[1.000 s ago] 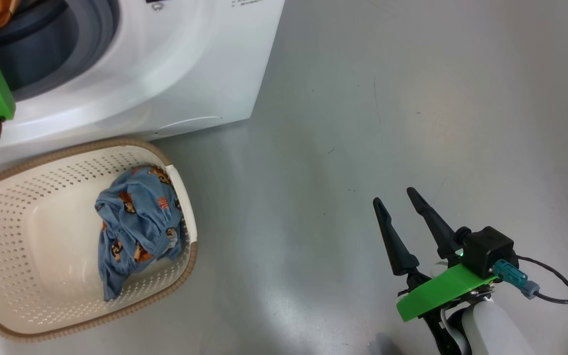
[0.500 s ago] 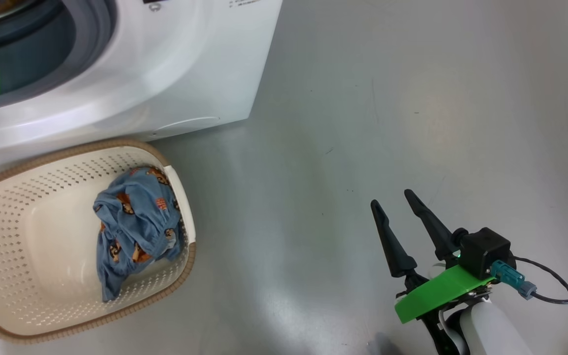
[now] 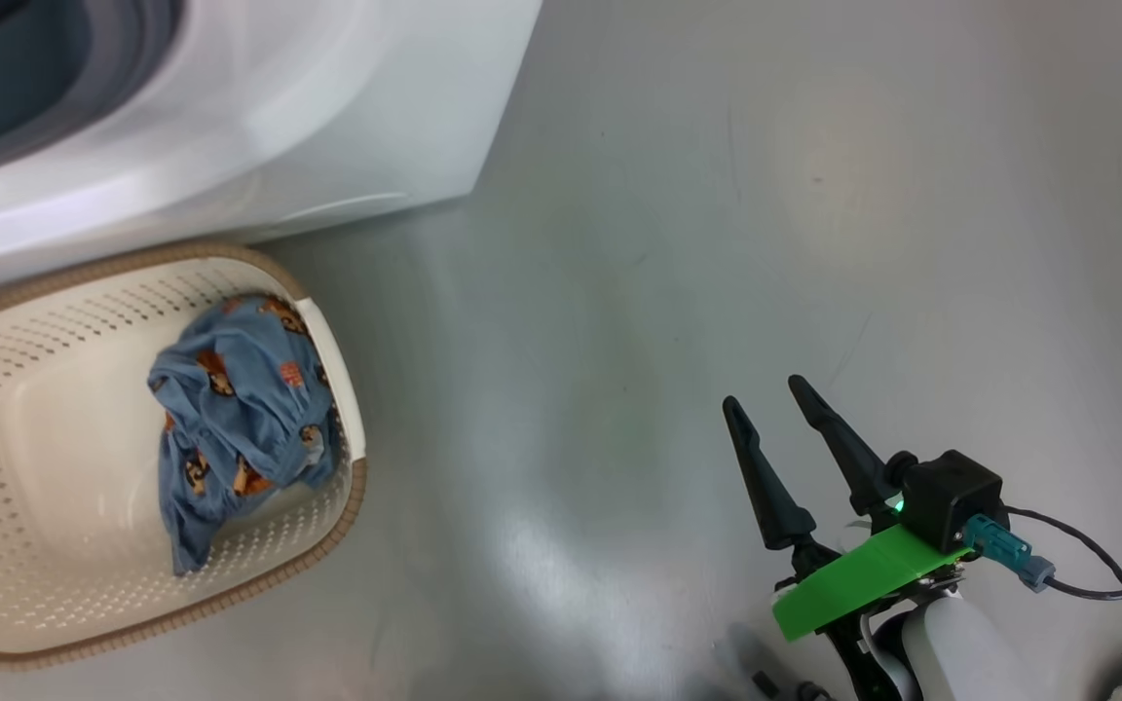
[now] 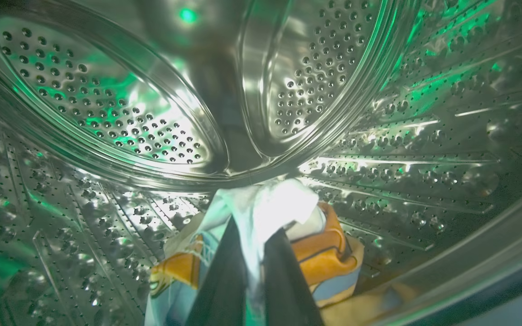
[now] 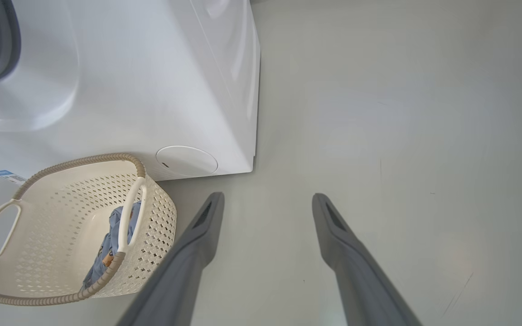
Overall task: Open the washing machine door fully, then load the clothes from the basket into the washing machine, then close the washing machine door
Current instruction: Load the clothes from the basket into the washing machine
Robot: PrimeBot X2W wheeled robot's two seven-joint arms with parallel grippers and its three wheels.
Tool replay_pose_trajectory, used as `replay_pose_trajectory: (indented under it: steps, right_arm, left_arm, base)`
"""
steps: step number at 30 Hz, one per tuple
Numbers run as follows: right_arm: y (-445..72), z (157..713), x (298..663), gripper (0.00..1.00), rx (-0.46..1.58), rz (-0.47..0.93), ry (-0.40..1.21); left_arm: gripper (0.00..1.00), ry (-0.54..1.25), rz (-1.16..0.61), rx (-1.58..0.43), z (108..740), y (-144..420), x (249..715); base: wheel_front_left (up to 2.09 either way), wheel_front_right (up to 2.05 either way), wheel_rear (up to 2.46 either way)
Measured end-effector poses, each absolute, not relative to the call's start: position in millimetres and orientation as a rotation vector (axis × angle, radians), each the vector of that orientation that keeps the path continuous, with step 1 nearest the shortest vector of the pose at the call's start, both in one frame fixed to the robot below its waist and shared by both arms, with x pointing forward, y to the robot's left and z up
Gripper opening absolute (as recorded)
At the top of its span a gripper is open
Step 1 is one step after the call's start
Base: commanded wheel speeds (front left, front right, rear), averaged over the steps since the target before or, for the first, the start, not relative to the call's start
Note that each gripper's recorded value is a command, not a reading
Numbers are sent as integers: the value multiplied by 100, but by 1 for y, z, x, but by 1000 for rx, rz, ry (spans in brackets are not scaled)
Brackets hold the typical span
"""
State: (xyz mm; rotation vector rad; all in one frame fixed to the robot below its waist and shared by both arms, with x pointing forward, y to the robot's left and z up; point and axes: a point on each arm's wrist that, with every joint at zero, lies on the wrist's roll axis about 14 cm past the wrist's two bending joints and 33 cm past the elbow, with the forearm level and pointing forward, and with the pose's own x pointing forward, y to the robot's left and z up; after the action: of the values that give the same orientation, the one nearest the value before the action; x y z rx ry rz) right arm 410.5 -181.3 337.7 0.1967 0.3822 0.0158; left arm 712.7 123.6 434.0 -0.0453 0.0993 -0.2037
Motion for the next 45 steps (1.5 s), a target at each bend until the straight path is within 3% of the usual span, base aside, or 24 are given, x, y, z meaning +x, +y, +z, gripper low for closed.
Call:
replay_pose_trajectory:
  steps: [23, 29, 37, 38, 39, 40, 45]
  right_arm:
    - [-172, 282, 392, 100, 245, 7, 543]
    - [-173, 279, 387, 100, 247, 1, 560]
    - [-173, 277, 385, 100, 246, 0, 569]
    - [-173, 276, 385, 100, 246, 0, 570]
    - [-173, 276, 385, 100, 247, 0, 570]
    - [-173, 276, 386, 100, 247, 1, 570]
    - [-173, 282, 395, 100, 245, 8, 540]
  left_arm:
    - [0, -57, -216, -82, 431, 124, 778]
    - [0, 79, -206, -77, 398, 126, 781]
    - [2, 131, -197, -63, 385, 128, 781]
    - [33, 128, -197, -62, 386, 128, 781]
    - [84, 121, -197, -62, 388, 129, 781]
    - [100, 117, -196, -61, 389, 129, 781]
    - [100, 102, -193, -81, 397, 127, 779]
  base:
    - [0, 0, 0]
    - [0, 0, 0]
    - [0, 0, 0]
    - [0, 0, 0]
    - [0, 0, 0]
    - [0, 0, 0]
    - [0, 0, 0]
